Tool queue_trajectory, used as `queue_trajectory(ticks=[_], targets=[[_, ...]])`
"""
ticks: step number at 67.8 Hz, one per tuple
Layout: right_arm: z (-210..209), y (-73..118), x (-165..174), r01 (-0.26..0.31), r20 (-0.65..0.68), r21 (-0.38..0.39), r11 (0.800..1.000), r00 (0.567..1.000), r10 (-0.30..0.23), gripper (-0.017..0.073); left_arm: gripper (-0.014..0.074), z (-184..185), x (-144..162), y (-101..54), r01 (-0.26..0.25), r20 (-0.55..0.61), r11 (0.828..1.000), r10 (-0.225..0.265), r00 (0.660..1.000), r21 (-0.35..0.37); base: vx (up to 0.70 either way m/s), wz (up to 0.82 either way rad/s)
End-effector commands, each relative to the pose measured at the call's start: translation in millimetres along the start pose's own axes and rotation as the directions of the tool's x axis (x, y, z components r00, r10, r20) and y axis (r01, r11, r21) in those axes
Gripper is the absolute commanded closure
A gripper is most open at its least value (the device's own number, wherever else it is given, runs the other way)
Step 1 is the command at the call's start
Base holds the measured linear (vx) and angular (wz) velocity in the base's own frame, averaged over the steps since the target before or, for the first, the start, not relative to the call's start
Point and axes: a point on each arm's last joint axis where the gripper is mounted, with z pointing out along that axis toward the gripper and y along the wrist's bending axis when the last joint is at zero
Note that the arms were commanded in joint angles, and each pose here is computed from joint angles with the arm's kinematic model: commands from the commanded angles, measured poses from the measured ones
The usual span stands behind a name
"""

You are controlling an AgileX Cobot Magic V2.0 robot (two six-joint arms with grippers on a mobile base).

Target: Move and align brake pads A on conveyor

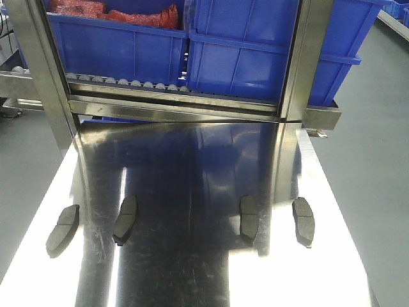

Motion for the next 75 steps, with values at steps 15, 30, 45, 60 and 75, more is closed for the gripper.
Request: queue_trajectory(ticks=[15, 30, 45, 60, 75], targets=[[-0.7, 0.0, -3.0, 0.016, 0.069, 0.002, 1.0, 0.997, -0.016, 0.0571, 0.06, -0.4, -2.6, 0.1, 0.003, 0.08, 1.0, -0.003, 0.997, 0.002, 0.0, 0.0], [-0.7, 0.0, -3.0, 0.016, 0.069, 0.002, 1.0, 0.997, -0.016, 0.0571, 0.06, -0.4, -2.6, 0.1, 0.003, 0.08, 1.0, -0.003, 0.997, 0.002, 0.0, 0.0], [-0.7, 0.0, -3.0, 0.016, 0.069, 0.002, 1.0, 0.997, -0.016, 0.0571, 0.06, -0.4, -2.6, 0.1, 0.003, 0.08, 1.0, -0.003, 0.997, 0.002, 0.0, 0.0], [-0.7, 0.0, -3.0, 0.016, 0.069, 0.002, 1.0, 0.997, -0.016, 0.0571, 0.06, -0.4, -2.6, 0.1, 0.003, 0.08, 1.0, -0.003, 0.997, 0.002, 0.0, 0.0], [-0.7, 0.0, -3.0, 0.016, 0.069, 0.002, 1.0, 0.997, -0.016, 0.0571, 0.06, -0.4, -2.6, 0.1, 0.003, 0.08, 1.0, -0.003, 0.997, 0.002, 0.0, 0.0]])
